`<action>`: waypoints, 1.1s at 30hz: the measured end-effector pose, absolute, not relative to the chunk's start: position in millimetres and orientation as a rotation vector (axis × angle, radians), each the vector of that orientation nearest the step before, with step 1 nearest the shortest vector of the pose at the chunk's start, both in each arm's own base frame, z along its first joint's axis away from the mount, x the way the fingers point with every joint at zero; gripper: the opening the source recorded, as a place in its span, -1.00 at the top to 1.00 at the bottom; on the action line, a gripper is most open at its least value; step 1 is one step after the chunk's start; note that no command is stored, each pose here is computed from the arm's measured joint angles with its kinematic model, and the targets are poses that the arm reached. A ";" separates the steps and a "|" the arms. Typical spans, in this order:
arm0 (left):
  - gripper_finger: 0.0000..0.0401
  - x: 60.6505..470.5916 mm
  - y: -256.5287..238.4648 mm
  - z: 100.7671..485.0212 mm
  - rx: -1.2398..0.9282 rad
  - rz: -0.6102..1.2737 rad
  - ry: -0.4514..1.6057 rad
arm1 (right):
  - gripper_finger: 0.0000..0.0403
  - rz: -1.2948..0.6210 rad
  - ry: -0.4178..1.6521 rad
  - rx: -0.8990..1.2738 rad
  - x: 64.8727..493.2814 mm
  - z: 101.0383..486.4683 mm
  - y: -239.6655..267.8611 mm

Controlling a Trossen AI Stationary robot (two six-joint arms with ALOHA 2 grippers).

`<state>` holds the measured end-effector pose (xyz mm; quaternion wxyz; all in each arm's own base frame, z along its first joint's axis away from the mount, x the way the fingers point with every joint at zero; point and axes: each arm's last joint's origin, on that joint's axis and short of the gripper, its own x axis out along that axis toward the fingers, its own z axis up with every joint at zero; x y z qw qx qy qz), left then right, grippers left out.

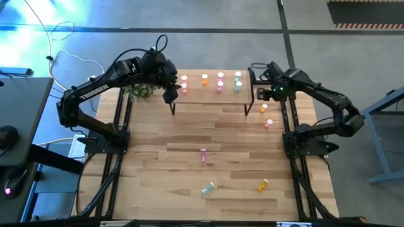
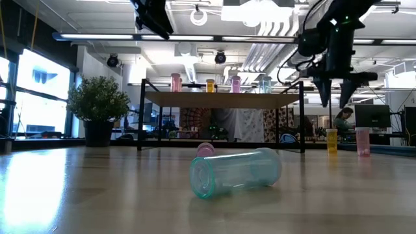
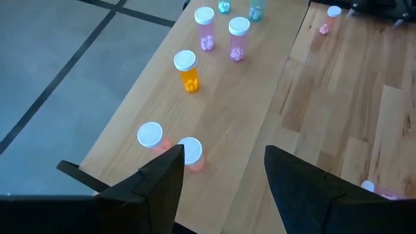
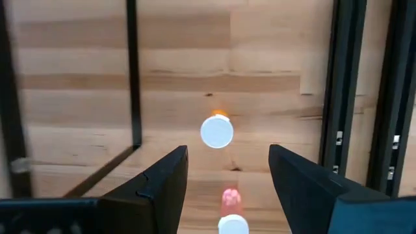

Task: Pick and place medicine bottles onto shelf by color
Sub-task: Put the top orange pill bottle on the shelf aligned with the other orange pill bottle

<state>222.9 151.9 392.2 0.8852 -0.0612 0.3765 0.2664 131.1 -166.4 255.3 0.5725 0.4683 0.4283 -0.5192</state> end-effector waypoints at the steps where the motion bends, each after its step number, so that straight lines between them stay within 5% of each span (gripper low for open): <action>1: -0.01 222.2 151.5 393.0 -0.126 0.554 0.780 | -0.01 -1.215 1.009 1.102 130.8 251.2 -166.0; 33: 0.00 221.4 150.8 393.8 -0.110 0.547 0.781 | -0.02 -1.192 0.890 1.294 114.7 223.6 -180.8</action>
